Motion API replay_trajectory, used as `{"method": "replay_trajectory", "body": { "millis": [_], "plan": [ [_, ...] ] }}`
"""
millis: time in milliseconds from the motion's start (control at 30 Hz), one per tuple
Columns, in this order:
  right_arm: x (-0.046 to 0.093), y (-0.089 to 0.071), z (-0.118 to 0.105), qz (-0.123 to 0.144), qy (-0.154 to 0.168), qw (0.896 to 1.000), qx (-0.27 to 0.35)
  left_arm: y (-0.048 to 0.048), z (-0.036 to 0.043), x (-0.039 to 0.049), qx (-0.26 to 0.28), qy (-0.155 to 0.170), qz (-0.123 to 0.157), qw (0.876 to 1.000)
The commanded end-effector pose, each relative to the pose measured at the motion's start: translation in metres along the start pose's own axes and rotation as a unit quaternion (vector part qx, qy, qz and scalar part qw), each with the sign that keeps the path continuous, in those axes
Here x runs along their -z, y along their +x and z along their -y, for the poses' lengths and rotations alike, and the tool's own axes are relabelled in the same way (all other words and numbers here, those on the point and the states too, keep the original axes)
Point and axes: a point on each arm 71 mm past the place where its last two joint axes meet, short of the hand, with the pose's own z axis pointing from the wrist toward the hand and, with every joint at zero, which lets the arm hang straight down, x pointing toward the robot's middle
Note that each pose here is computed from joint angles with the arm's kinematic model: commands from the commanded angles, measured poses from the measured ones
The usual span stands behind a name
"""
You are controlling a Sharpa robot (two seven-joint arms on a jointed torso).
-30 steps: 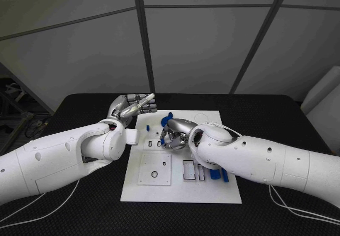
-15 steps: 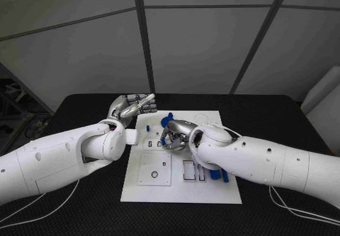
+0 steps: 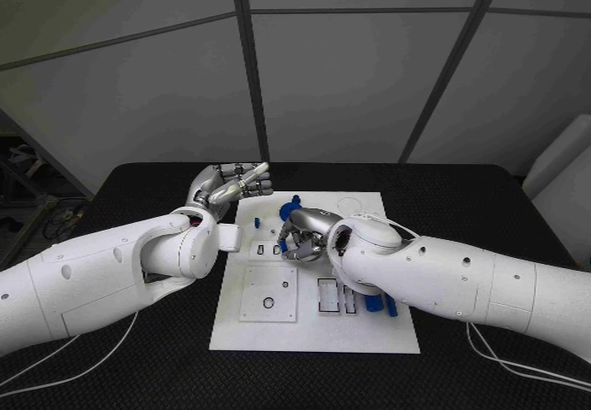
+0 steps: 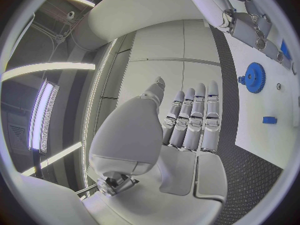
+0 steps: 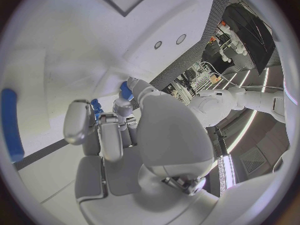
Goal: Assemble the parts on the task board
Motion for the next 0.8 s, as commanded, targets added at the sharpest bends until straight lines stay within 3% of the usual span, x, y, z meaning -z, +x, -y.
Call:
{"method": "replay_trajectory", "body": {
  "millis": [33,467,800],
  "plan": [
    [-0.0002,-0.0005,-0.0005,0.001,0.0,1.0,0.003,0.0015,0.0017,-0.0005,0.0,0.005,-0.007,1.0],
    [-0.0003,-0.0024,-0.0013,0.015,-0.003,1.0,-0.001,0.0014,0.0015,-0.0006,0.0,0.005,-0.007,1.0],
    [0.0061,-0.0097,-0.0029,0.061,-0.039,0.997,-0.02,-0.0009,0.001,-0.0011,-0.011,0.002,-0.006,1.0]
  ]
}}
